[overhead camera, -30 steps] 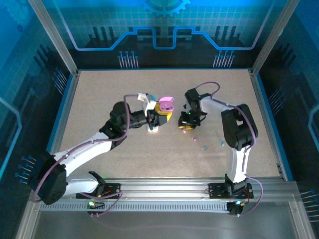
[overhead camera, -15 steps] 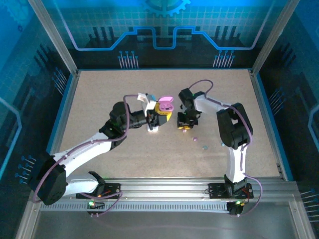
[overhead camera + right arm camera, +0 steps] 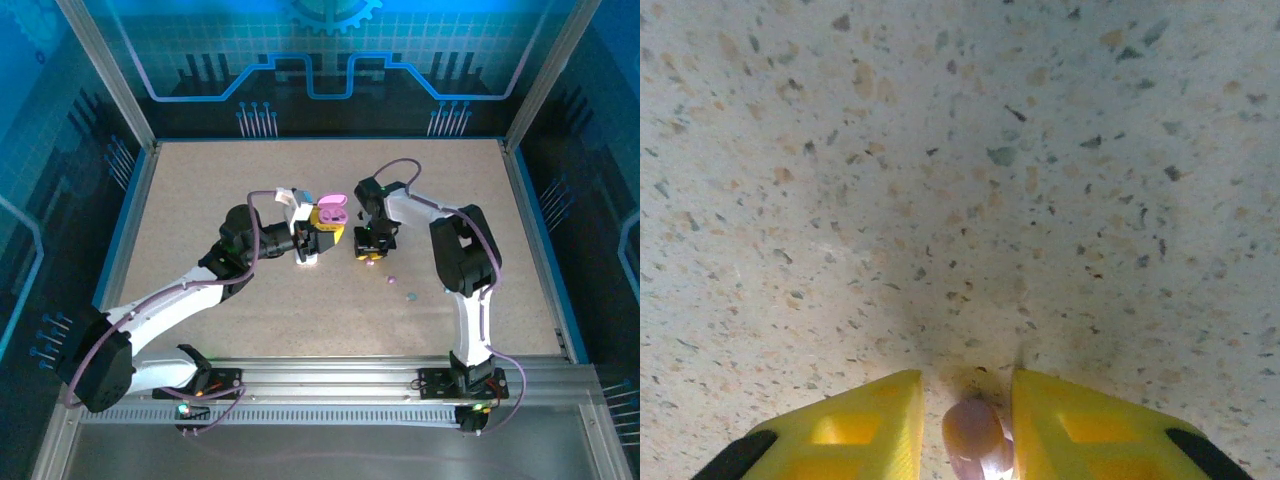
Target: Insert the wireless bluetooth earbuds into the charging case
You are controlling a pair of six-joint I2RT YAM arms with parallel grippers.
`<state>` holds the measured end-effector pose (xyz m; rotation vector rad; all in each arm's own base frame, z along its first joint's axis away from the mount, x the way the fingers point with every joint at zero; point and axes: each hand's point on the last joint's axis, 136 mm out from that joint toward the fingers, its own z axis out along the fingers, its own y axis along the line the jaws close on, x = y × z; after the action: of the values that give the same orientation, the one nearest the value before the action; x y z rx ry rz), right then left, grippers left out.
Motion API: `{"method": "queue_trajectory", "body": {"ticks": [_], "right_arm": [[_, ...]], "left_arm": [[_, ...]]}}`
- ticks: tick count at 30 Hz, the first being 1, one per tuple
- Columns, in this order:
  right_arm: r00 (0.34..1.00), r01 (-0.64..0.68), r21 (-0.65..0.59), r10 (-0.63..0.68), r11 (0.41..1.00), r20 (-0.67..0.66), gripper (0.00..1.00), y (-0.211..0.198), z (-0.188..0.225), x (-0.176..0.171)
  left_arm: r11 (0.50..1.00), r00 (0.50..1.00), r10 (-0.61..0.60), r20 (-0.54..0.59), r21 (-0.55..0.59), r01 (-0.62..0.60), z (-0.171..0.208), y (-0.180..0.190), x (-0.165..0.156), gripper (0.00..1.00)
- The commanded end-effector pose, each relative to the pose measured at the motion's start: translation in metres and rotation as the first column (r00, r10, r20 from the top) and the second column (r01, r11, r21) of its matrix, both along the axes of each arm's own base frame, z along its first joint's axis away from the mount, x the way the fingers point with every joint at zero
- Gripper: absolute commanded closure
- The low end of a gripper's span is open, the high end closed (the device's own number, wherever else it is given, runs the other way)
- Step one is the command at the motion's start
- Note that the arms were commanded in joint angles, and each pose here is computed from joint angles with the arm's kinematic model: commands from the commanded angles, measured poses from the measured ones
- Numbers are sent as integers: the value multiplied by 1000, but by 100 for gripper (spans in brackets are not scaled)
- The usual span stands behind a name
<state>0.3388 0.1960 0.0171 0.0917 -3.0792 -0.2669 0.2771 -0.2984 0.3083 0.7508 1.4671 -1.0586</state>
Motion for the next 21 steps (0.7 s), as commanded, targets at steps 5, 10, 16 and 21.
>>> {"method": "queue_trajectory", "body": {"ticks": [5, 10, 16, 21], "right_arm": [[995, -89, -21, 88, 996, -54, 74, 4, -2, -9], [992, -106, -20, 105, 994, -72, 75, 3, -1, -13], [989, -119, -21, 117, 993, -88, 73, 2, -3, -16], [989, -118, -31, 114, 993, -89, 74, 1, -6, -15]], "left_arm": [[1000, 999, 6, 40, -15, -5, 11, 4, -6, 68], [1000, 999, 7, 42, -14, -6, 11, 3, -5, 68], [1000, 999, 7, 42, -14, -6, 12, 4, -5, 68], [1000, 999, 7, 38, -14, -6, 11, 3, -5, 68]]}}
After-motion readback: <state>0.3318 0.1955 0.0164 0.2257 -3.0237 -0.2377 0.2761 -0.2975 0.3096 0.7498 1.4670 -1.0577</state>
